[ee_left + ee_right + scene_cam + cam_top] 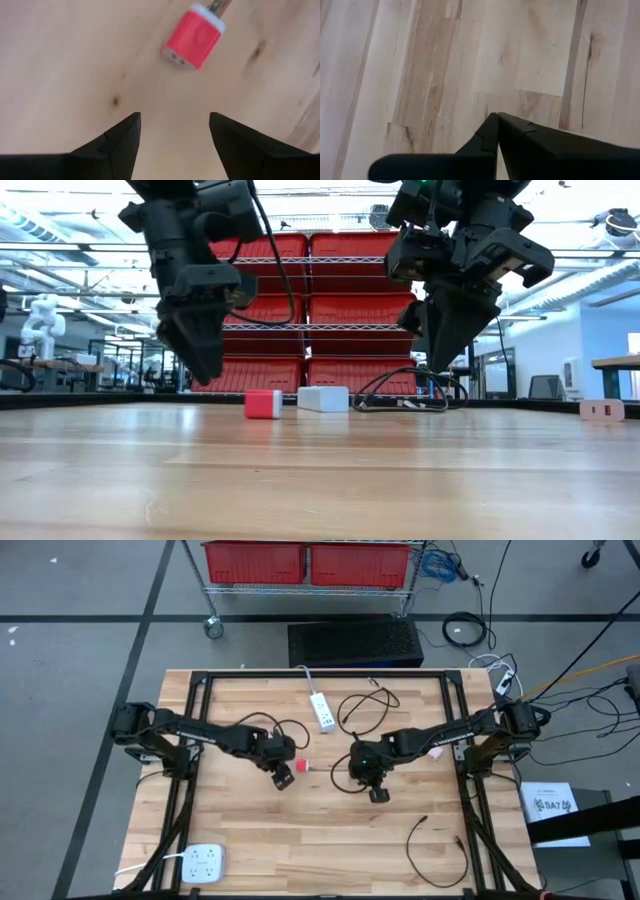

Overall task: Insert USB
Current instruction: Insert the pink charger adapter into the top white outlet extension

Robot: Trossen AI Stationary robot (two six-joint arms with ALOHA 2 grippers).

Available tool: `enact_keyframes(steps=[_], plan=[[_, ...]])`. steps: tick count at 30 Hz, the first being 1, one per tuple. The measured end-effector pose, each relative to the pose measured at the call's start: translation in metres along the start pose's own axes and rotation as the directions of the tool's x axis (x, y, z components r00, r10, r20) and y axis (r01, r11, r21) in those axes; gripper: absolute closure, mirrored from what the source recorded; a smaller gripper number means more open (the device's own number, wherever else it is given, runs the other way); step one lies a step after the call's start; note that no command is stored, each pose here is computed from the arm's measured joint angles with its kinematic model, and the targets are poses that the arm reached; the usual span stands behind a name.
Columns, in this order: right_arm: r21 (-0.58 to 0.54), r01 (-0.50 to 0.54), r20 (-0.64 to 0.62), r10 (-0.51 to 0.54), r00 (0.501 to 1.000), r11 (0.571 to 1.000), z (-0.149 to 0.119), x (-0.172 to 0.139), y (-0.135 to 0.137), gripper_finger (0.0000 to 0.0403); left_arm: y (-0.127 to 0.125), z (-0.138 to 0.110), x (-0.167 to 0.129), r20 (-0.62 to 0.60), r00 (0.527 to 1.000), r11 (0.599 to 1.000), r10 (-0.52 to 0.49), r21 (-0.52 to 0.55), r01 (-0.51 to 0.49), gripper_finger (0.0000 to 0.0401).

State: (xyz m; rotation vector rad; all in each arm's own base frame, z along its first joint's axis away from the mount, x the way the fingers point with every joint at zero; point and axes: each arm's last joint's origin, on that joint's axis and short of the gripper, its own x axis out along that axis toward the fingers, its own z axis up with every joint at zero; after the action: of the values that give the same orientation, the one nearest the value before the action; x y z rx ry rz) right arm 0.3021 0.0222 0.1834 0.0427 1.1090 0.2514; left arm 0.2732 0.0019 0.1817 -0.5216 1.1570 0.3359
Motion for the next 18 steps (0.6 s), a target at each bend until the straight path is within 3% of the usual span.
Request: enact_keyframes(steps=[5,14,18], plan=[[0.028,0.143,0.177,-0.146,0.973,0.989,0.018,0.004,-0.012,0.0403,0.001,0.005,0.000,0.050,0.999,0.997,0.009,0.077,-0.013,0.0159],[0.047,0.126,0.338,-0.135,0.932,0.991,0.033,0.052,-0.038,0.0403,0.004,0.021,0.016,0.190,0.979,0.957,0.075,0.261,-0.124,0.0159],[0.042,0.108,0.377,-0.115,0.919,0.993,0.036,0.072,-0.042,0.0403,0.008,0.031,0.025,0.199,0.980,0.958,-0.021,0.285,-0.037,0.0159]])
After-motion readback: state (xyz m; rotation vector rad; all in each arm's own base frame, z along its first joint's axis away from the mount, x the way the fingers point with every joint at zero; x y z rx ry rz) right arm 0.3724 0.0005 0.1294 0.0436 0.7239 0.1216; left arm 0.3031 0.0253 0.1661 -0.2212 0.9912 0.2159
